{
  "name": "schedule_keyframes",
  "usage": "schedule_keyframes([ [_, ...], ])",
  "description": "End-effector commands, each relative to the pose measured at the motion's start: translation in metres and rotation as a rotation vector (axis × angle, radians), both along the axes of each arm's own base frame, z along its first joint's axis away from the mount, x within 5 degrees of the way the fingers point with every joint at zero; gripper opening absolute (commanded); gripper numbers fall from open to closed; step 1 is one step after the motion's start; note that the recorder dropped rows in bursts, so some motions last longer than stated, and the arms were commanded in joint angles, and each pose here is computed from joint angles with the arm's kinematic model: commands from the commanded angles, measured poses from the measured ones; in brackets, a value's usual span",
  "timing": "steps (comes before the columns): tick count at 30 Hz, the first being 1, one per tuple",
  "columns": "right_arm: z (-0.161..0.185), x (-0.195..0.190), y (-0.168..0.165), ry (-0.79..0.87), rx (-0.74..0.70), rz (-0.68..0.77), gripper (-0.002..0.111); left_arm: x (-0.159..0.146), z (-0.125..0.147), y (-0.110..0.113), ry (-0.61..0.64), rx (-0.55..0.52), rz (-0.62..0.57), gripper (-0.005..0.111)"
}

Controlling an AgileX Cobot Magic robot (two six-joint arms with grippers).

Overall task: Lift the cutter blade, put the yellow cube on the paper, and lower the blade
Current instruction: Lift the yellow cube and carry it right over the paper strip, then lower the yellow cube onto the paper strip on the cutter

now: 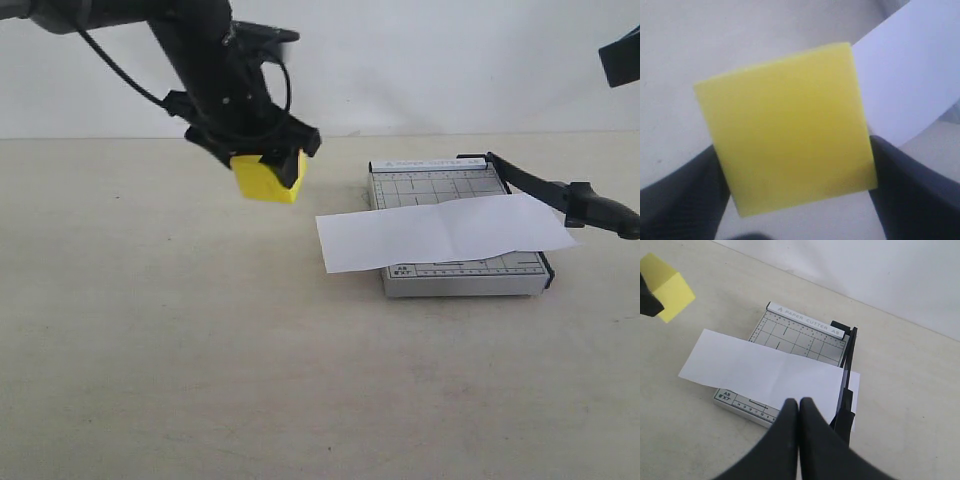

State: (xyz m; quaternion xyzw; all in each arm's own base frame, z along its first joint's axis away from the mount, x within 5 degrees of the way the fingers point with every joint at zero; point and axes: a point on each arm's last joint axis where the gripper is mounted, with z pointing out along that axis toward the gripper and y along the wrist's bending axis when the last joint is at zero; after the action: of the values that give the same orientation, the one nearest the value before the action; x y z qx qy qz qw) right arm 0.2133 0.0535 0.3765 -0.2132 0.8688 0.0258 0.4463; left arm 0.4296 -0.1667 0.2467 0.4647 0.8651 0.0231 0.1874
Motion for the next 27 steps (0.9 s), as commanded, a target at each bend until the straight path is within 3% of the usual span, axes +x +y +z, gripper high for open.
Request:
schedule_keyframes([
  [1, 0.004, -0.001, 0.0, -0.02, 0.007, 0.0, 0.0, -0.009, 0.031, -0.047, -0.113, -0.052, -0.111, 0.004],
  [5, 0.004, -0.001, 0.0, -0.02, 0.009, -0.001, 0.0, -0.023, 0.028, -0.092, -0.123, -0.056, -0.22, 0.004],
  [10, 0.004, -0.001, 0.0, -0.02, 0.009, -0.001, 0.0, -0.034, 0.018, -0.119, -0.131, -0.044, -0.283, 0.004],
  [27, 0.004, 0.0, 0.0, -0.025, 0.009, -0.001, 0.0, -0.014, -0.025, -0.136, -0.065, 0.061, -0.311, 0.004],
])
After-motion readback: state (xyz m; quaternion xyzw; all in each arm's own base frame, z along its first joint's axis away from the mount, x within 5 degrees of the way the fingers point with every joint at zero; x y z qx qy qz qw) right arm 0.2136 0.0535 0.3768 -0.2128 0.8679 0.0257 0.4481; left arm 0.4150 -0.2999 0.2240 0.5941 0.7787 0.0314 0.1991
